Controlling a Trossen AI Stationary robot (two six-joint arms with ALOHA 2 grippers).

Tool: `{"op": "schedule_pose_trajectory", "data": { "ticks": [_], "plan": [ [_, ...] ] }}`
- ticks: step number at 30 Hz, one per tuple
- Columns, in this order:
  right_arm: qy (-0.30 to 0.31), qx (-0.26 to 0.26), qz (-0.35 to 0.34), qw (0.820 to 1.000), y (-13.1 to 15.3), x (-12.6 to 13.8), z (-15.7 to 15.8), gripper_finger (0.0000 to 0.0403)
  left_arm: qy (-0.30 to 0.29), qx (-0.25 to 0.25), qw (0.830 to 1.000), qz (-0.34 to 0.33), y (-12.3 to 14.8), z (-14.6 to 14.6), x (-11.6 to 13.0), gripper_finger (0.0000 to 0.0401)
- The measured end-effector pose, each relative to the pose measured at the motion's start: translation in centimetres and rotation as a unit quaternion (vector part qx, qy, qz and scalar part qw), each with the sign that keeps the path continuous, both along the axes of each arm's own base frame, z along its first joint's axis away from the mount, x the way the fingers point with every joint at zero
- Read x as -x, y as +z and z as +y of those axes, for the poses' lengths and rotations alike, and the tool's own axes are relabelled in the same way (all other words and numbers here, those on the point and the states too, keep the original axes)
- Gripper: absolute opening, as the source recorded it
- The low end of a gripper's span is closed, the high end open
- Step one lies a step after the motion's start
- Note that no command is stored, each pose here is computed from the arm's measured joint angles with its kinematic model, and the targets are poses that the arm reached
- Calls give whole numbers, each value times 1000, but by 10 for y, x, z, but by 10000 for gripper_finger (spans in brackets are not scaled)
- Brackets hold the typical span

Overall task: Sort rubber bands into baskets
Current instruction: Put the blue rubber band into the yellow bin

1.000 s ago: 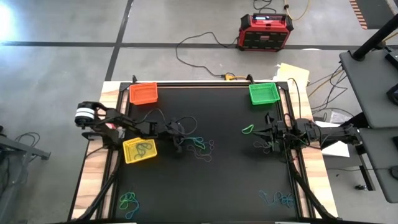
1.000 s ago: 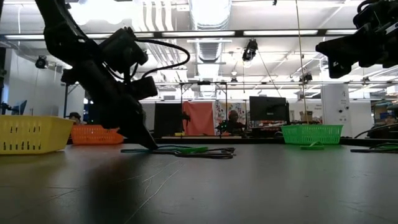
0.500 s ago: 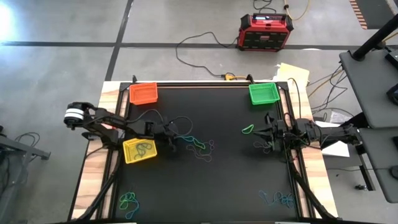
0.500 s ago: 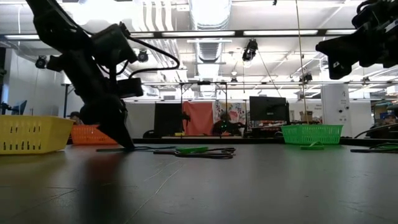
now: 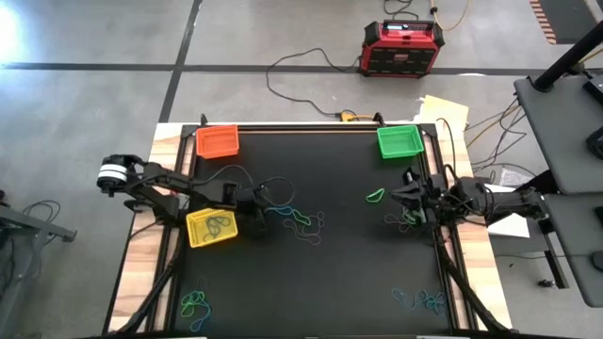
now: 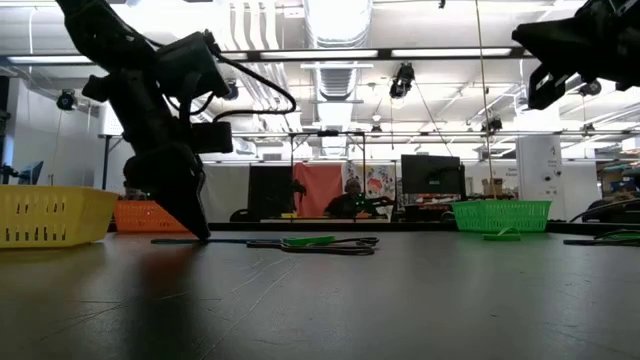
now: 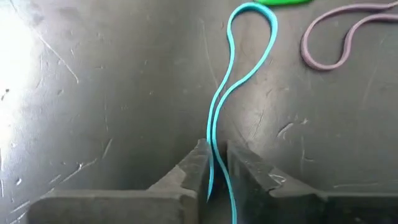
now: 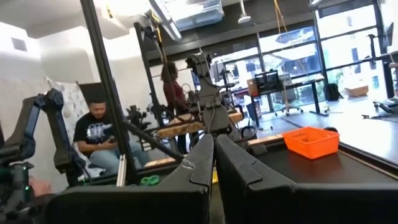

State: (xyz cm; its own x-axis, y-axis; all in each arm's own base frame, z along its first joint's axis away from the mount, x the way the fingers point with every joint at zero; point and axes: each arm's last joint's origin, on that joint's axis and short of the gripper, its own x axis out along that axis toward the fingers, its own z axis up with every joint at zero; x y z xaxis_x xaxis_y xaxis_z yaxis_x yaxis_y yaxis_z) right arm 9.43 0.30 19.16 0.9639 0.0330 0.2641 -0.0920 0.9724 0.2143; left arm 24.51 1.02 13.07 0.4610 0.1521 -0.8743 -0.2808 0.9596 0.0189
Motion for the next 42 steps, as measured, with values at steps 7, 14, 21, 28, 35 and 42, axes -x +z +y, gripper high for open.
{"op": "schedule_pose_trajectory", "data": {
  "ticks": [7,14,21,28,35,42],
  "plan": [
    [10,14,1,1000,0,0,1,12,16,-30,999,-10,-1,2,0,106],
    [11,11,1,1000,0,0,1,30,26,-16,998,-59,-11,1,4,115],
    [10,11,1,1000,0,0,1,34,27,-20,994,-107,-26,1,19,74],
    [10,11,0,1000,0,0,1,34,44,-12,994,-100,-33,1,28,5],
    [10,11,0,1000,0,0,1,34,33,-22,995,-94,-33,1,27,1],
    [9,12,0,1000,0,0,1,34,14,-36,995,-94,-20,2,11,0]
  ]
}}
